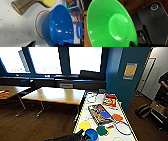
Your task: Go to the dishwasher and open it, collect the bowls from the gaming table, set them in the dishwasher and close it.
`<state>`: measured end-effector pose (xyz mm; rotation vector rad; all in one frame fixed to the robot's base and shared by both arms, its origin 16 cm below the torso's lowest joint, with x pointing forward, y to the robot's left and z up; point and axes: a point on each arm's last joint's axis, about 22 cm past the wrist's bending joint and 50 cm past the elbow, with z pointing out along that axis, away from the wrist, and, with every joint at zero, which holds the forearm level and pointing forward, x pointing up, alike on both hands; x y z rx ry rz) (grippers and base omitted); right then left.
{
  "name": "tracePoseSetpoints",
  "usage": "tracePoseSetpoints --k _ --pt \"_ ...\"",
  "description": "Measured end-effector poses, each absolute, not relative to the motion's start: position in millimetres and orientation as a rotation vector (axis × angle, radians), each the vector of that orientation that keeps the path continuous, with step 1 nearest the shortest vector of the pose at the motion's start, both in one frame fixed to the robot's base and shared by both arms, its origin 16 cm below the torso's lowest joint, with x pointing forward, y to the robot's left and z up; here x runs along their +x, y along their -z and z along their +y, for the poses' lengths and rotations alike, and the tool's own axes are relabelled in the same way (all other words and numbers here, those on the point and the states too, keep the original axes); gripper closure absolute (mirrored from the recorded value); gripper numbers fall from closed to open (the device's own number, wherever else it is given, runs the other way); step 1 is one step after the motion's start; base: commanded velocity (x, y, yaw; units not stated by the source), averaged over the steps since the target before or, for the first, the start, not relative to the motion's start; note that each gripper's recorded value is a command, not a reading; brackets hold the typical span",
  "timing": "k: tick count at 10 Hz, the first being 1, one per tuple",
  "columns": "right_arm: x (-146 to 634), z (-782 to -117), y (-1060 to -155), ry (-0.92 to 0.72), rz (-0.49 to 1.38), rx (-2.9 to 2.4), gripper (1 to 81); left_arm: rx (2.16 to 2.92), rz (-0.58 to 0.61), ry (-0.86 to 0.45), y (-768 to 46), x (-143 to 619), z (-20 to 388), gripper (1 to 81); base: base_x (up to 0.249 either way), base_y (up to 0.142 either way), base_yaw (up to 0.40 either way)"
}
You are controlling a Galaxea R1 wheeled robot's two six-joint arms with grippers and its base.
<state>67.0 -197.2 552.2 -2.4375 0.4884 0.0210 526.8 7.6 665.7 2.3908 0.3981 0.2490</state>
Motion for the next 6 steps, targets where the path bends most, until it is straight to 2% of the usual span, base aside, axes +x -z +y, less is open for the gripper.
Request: tracePoseSetpoints --k 6 --pt "68 -198 -549 -0.018 0.488 -2.443 81.1 2.371 0.432 -0.257 -649 512 7 1.0 0.000 0.000 0.000"
